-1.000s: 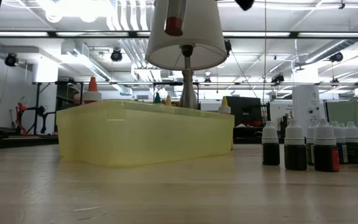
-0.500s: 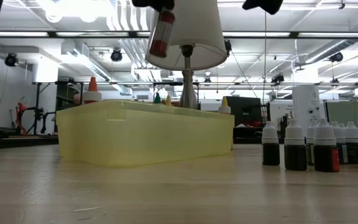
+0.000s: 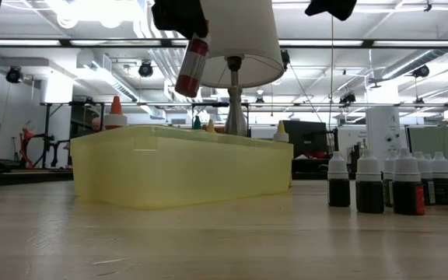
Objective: Pick & Place food coloring
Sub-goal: Put the large red food coloring bottle into the yellow bin
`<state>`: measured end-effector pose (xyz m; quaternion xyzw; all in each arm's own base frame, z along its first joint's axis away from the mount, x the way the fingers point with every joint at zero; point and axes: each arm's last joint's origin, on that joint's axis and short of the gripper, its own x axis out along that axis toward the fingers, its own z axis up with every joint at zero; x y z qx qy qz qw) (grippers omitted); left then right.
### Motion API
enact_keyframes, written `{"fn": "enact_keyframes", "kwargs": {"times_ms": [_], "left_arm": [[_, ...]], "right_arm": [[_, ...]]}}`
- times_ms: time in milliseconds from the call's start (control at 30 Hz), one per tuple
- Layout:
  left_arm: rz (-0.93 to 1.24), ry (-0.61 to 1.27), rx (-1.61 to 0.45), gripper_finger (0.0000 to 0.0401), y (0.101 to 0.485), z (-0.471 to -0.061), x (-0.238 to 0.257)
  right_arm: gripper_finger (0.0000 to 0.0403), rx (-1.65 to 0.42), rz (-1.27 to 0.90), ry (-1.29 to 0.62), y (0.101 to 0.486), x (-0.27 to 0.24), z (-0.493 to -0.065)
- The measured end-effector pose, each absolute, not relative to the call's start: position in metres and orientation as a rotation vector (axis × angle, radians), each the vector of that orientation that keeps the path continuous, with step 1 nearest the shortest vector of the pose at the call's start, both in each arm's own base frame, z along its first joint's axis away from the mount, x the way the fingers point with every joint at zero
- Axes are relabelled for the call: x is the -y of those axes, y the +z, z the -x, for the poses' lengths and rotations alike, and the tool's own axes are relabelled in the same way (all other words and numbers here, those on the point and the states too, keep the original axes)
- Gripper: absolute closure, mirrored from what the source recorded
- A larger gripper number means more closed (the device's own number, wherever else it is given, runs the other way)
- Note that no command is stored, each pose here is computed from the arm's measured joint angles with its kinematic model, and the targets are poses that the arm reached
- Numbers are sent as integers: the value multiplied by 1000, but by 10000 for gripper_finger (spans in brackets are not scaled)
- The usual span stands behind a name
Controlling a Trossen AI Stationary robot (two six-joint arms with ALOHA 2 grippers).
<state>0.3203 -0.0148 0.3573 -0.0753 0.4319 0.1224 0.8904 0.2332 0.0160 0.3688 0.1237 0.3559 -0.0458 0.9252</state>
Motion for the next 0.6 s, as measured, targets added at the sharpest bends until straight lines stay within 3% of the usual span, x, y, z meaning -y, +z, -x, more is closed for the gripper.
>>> {"fn": "enact_keyframes", "kwargs": {"times_ms": [600], "left_arm": [[44, 114, -693, 309, 285, -276, 14]], "right_arm": [[183, -717, -242, -139, 369, -15, -233]]}}
